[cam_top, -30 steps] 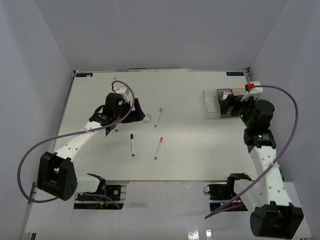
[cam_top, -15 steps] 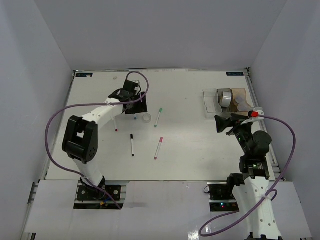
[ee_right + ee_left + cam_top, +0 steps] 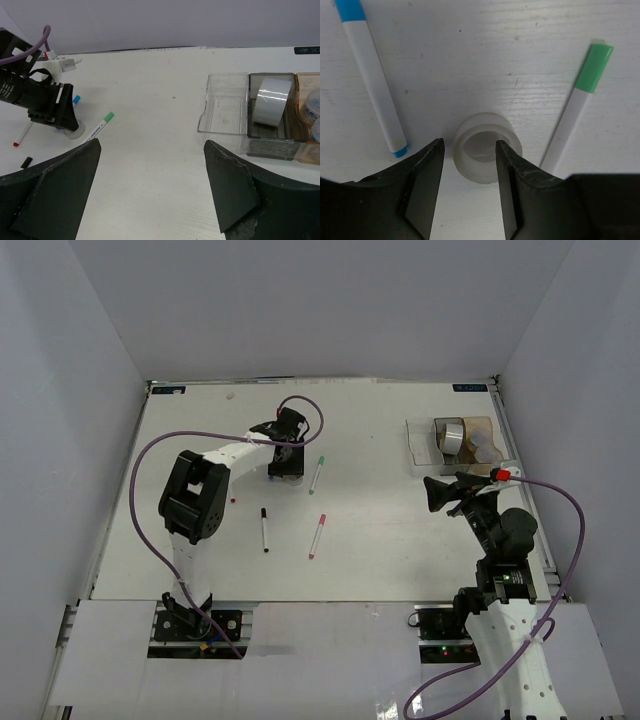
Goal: Sort the stationery into containers
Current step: Pick up the stationery from the center of the board, then place the stationery in the storage box.
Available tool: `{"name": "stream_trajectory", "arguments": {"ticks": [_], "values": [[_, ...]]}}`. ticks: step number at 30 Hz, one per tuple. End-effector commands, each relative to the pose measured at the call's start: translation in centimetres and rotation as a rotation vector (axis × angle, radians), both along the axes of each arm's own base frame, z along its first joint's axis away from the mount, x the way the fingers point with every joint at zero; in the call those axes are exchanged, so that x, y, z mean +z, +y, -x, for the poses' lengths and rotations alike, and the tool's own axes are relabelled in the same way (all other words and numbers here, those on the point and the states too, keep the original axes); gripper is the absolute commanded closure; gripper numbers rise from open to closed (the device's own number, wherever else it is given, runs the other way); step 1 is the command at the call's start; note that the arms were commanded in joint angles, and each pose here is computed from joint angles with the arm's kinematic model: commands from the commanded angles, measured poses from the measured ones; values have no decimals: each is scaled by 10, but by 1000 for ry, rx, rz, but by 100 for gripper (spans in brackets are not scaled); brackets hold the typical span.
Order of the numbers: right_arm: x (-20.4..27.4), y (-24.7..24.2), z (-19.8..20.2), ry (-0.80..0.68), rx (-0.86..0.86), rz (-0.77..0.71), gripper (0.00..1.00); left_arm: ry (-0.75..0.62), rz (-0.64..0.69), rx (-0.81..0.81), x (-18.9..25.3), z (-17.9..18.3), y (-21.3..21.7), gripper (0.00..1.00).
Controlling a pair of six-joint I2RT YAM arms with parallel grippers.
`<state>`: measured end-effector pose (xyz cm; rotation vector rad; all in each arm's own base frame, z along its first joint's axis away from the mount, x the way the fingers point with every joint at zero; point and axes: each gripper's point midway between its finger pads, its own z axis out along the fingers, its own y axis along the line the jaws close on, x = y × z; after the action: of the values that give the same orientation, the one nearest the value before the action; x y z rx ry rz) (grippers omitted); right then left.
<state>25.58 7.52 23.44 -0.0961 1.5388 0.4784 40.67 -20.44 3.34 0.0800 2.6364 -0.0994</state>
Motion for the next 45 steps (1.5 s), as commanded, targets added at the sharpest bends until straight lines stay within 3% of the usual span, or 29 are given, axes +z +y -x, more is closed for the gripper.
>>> {"name": "stream_trajectory", "arguments": {"ticks": [1,5,9,13,18,23,27,32,45], "values": [[6,-1,0,-37,-9,3,10,-37,-25,16,14,-8,3,44],[4,0,0,-32,-6,2,10,-26,-33,19,8,-6,5,53],[4,2,1,-28,7,9,10,-36,-27,14,12,-8,2,72],[1,12,2,-1,70,8,9,-70,3,-13,28,-8,-8,86],[9,46,11,57,276,-39,6,-163,59,-65,70,2,-23,88],[11,79,5,181,368,-61,7,-281,122,-133,111,29,-38,88],[23,139,12,245,484,-68,7,-425,200,-169,158,51,-37,88],[41,210,13,275,585,-62,8,-530,259,-204,180,77,-27,87],[50,291,-23,334,588,-34,0,-679,332,-206,207,101,-7,88]]}}
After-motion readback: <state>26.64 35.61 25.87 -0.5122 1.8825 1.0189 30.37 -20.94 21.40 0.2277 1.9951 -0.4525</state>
